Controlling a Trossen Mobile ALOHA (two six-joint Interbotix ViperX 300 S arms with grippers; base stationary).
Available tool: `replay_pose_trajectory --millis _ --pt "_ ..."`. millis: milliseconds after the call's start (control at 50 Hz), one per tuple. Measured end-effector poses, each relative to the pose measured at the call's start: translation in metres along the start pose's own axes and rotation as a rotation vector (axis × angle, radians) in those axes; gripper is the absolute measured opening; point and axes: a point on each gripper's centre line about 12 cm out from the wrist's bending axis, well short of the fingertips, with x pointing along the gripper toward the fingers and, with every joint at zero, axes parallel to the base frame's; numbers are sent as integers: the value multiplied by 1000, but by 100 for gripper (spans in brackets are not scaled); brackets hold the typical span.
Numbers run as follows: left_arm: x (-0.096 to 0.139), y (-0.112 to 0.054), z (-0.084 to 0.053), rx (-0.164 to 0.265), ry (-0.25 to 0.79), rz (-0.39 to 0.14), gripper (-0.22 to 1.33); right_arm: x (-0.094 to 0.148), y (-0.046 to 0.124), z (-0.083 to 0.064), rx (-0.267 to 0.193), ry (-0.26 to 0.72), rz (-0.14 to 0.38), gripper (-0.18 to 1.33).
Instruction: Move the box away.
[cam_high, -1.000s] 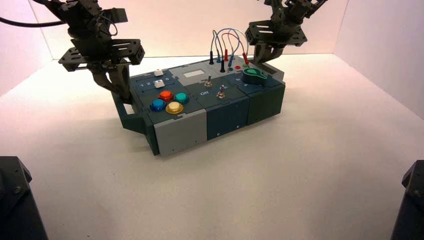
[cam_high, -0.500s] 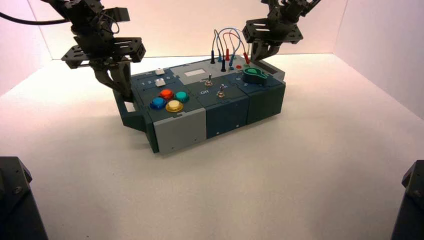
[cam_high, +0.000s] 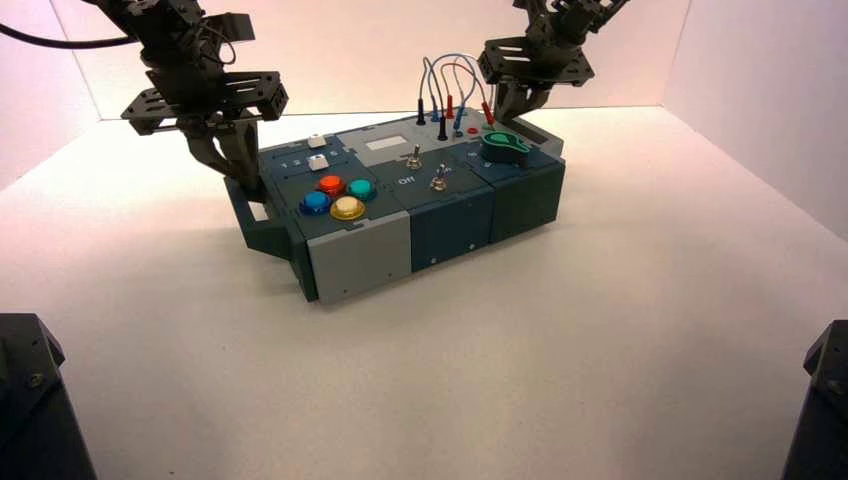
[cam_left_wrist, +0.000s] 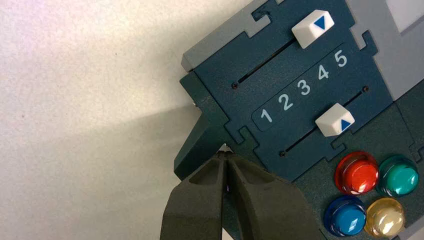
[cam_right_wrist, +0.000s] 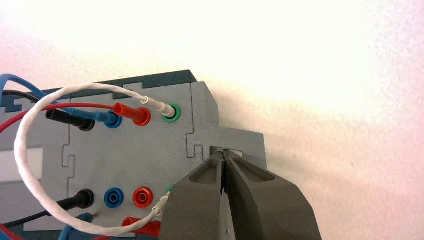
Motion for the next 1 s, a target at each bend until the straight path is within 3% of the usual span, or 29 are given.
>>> replay_pose_trajectory --millis 360,420,640,840,1000 --pt "-1 4 7 -13 -16 3 -15 2 0 4 -2 -3 3 -15" --pt "-4 11 19 -20 -29 4 -15 9 0 17 -8 -10 18 -14" --pt "-11 10 44 -15 -88 0 -16 14 -2 27 -10 -24 23 -15" --pt "-12 8 59 -8 -103 -6 -16 20 -2 35 -15 -21 39 -15" --pt "-11 8 63 -9 -99 -7 -16 24 -2 42 -20 -25 47 -15"
